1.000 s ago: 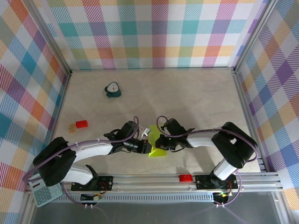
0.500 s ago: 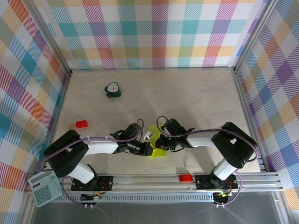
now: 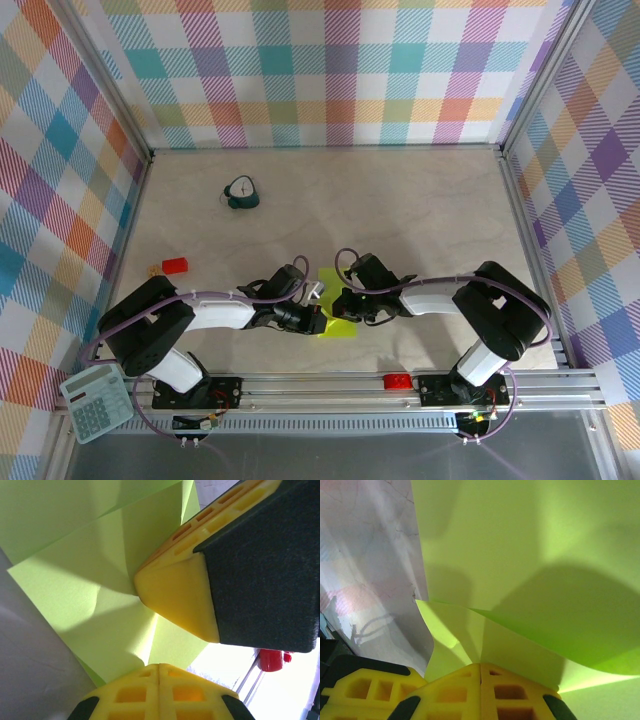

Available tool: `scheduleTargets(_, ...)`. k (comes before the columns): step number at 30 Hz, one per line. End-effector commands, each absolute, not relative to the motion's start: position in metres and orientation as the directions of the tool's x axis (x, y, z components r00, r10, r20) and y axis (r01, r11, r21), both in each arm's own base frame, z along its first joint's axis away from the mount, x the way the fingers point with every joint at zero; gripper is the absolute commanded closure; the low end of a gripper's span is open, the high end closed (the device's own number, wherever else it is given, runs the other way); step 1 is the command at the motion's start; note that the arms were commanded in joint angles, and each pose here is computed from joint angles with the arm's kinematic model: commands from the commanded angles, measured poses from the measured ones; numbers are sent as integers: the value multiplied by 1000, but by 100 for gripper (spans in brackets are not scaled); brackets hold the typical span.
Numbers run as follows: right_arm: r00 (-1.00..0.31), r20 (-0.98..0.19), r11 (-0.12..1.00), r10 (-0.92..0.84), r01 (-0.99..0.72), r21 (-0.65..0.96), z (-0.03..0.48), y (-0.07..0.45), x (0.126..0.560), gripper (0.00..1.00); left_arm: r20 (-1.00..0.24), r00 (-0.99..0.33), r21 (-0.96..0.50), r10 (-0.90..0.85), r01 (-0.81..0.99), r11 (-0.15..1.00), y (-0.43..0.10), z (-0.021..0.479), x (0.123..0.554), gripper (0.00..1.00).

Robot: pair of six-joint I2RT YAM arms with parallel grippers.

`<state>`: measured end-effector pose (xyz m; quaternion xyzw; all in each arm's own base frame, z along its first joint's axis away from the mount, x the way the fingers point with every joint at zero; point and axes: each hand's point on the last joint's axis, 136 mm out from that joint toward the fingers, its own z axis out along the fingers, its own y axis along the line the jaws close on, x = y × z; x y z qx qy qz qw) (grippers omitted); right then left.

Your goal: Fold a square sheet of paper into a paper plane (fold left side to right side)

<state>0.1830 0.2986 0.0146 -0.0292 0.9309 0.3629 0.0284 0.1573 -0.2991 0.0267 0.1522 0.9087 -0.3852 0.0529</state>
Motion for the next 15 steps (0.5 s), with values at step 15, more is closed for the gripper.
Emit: scheduleTargets(15, -998, -24, 788, -52, -55, 613, 4, 287, 173, 100, -184, -952, -651, 246, 305, 695, -282, 2, 144, 100)
